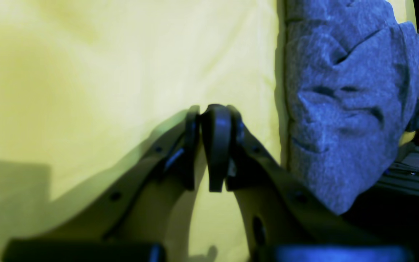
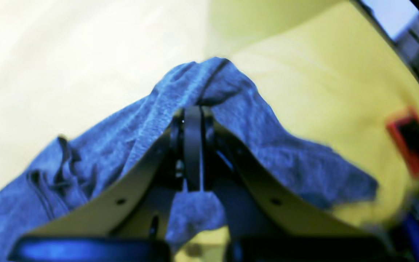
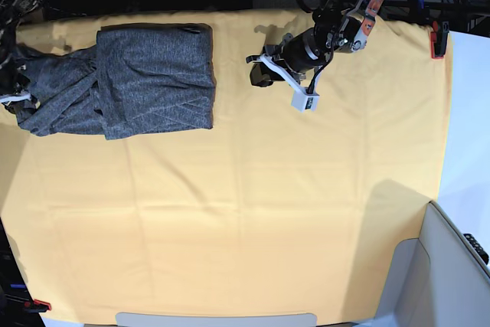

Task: Fold the T-shirt properly
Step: 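Withdraw the right gripper to the bundle's end and hold still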

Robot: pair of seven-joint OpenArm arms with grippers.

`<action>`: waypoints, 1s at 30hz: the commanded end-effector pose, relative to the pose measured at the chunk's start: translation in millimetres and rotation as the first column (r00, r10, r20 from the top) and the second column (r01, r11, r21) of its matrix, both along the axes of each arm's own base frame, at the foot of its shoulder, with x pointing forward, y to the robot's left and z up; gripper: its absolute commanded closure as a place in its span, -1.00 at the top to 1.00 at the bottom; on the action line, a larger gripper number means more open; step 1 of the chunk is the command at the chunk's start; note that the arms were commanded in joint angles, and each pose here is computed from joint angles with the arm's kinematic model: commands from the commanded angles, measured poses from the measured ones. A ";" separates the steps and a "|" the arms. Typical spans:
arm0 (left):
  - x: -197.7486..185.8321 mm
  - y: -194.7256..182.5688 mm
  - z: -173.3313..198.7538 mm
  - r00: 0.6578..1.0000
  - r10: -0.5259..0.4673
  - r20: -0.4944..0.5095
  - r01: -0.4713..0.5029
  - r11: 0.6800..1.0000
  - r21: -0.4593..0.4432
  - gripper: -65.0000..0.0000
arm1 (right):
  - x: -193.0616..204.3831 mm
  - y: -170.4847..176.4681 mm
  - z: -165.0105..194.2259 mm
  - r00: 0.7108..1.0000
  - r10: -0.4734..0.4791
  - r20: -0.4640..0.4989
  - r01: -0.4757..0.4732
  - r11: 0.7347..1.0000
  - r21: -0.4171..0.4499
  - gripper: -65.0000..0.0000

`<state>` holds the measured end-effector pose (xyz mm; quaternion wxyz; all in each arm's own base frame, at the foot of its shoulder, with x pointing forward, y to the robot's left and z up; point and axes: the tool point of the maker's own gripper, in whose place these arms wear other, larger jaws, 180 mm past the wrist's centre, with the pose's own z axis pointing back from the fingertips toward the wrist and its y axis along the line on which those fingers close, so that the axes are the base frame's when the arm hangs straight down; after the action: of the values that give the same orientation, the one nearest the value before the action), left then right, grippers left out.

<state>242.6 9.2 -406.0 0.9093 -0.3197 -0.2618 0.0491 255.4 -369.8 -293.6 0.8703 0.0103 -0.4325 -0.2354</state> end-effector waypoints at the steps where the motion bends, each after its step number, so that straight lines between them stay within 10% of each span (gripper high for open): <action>1: 3.5 1.1 4.6 1.000 -0.001 0.016 0.001 1.000 -0.001 -0.81 | -0.8 -16.4 9.1 1.000 -0.004 0.008 0.004 0.999 -0.035 -1.00; 6: 2.9 1.8 2.6 1.000 0.000 0.011 0.000 1.000 0.001 -0.78 | -19.1 -47.0 -15.2 0.998 0.007 -0.056 -0.007 1.000 0.013 -0.91; 13: 0.6 5.3 -6.4 1.000 0.007 -0.010 -0.006 1.000 0.014 -0.78 | -44.2 -78.8 -45.2 0.993 -0.058 -0.100 0.069 0.992 0.104 -0.11; 30: 1.2 5.3 -12.5 1.000 0.002 0.001 -0.002 0.998 0.057 -0.78 | 15.9 -82.2 -27.2 0.995 0.078 -0.064 -0.067 0.986 0.150 -0.06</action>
<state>245.6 11.4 -415.6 0.9123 -0.3043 -0.2704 0.0450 261.7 -441.7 -341.6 0.8963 0.0924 -0.3574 -0.2457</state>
